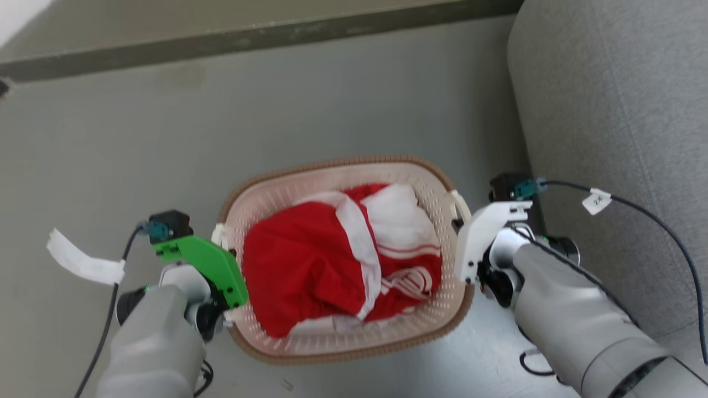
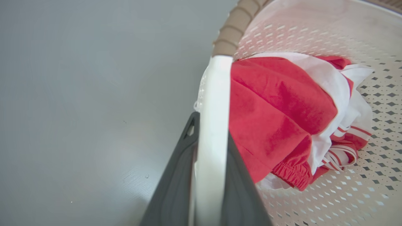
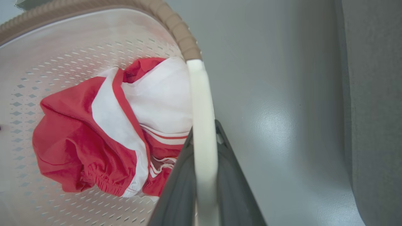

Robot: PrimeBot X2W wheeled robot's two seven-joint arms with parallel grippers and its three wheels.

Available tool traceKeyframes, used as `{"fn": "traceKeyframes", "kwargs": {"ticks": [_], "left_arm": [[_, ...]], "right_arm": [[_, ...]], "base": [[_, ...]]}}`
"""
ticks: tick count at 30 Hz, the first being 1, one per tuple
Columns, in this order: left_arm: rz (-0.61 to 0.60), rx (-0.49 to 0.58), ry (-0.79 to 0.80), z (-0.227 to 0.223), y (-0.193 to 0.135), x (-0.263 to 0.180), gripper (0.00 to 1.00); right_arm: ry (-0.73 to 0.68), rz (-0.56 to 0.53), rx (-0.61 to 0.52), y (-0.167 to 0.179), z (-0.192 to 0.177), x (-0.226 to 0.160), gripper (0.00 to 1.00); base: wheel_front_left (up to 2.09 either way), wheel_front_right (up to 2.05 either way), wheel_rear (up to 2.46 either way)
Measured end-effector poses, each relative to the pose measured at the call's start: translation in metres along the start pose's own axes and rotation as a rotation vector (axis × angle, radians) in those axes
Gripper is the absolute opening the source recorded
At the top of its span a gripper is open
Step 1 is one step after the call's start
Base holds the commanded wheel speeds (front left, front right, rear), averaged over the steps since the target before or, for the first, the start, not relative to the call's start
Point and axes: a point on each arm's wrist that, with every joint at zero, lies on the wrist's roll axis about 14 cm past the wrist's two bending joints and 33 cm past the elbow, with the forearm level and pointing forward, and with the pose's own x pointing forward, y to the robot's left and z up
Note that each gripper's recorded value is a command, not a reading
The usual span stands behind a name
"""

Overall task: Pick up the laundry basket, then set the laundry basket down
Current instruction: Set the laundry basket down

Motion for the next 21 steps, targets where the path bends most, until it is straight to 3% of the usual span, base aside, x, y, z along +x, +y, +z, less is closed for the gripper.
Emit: {"fn": "traceKeyframes", "kwargs": {"ticks": [21], "left_arm": [[-0.013,0.035,0.038,0.028,0.013,0.073,0.00]], "right_arm": [[0.011,-0.030,0.019,-0.022,0.025,0.071,0.00]], "base": [[0.00,0.00,0.00]]}}
